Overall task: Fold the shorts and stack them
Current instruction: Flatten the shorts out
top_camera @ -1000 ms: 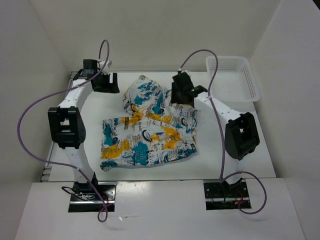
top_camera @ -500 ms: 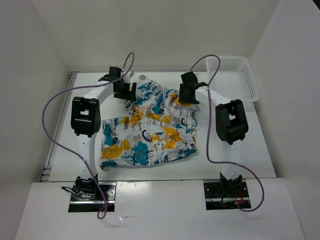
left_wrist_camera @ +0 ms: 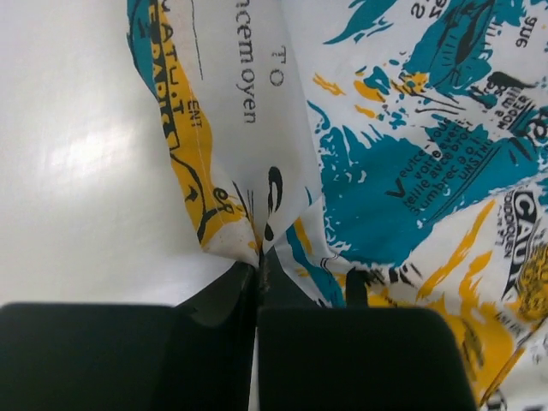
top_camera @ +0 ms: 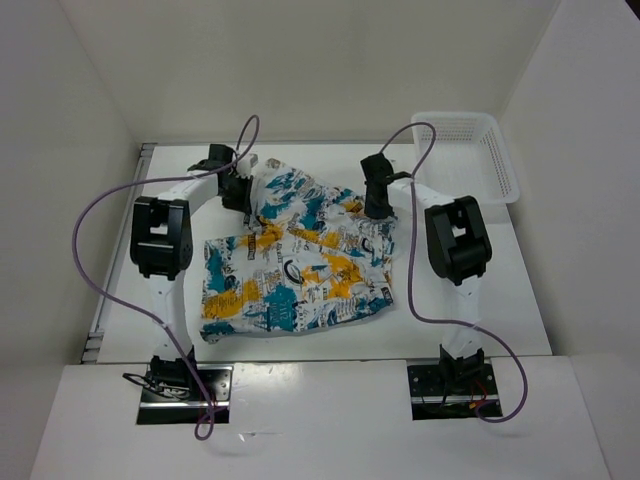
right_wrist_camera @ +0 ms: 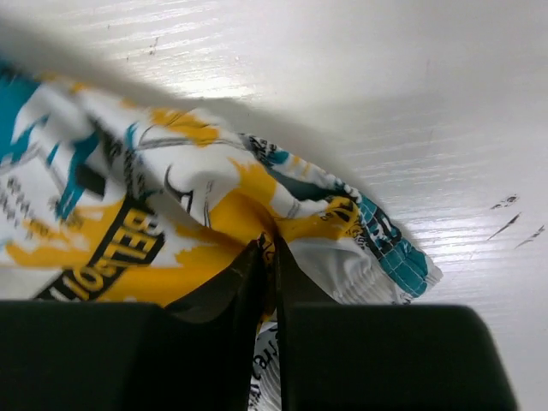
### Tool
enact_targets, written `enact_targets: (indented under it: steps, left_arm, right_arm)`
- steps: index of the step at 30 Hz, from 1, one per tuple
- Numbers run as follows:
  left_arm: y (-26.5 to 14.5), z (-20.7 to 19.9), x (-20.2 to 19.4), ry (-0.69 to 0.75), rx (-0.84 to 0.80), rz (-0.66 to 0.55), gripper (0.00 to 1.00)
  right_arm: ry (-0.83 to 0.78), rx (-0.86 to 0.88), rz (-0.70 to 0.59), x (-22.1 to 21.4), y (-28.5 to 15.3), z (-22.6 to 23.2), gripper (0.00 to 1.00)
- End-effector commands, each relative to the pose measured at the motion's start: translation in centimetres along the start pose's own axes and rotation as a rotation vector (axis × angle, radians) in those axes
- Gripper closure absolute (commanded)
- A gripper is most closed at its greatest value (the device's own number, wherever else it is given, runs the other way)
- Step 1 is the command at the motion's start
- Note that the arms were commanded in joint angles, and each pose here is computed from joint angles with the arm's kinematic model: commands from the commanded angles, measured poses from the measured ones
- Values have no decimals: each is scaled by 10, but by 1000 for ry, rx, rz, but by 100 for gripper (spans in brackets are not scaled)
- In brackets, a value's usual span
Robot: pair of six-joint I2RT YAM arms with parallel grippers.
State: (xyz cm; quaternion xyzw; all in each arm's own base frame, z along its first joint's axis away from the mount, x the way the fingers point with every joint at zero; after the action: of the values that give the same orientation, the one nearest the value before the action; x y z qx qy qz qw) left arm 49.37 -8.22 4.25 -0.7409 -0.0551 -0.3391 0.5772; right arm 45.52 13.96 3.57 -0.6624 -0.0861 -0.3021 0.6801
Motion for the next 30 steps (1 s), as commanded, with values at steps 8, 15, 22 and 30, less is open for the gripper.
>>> enact_targets:
  steps: [8, 15, 22, 30]
  left_arm:
    - [-94, -8, -46, -49, 99, 142, 26]
    - [-96, 17, 58, 22, 123, -156, 15]
    - [-27, 42, 102, 35, 62, -194, 9]
    - [35, 51, 104, 51, 60, -192, 5]
  right_arm:
    - [-194, 110, -77, -12, -51, 42, 35]
    - [-137, 118, -191, 23, -83, 34, 32]
    - [-52, 86, -164, 31, -75, 3, 33]
    - [-47, 101, -112, 17, -63, -12, 33]
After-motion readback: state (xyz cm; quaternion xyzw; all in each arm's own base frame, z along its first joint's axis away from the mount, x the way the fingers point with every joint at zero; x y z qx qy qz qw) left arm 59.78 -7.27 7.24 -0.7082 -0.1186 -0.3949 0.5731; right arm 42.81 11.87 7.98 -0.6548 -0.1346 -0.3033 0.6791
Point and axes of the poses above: each gripper's point midway between its finger pads, its own y axis out along the fingers, its own z axis along the line the jaws close on, x = y × z, the point moved 2 cm from there along -y, back along the fingers, and after that the axes turned 11 degrees about y, right-handed, at the moved point
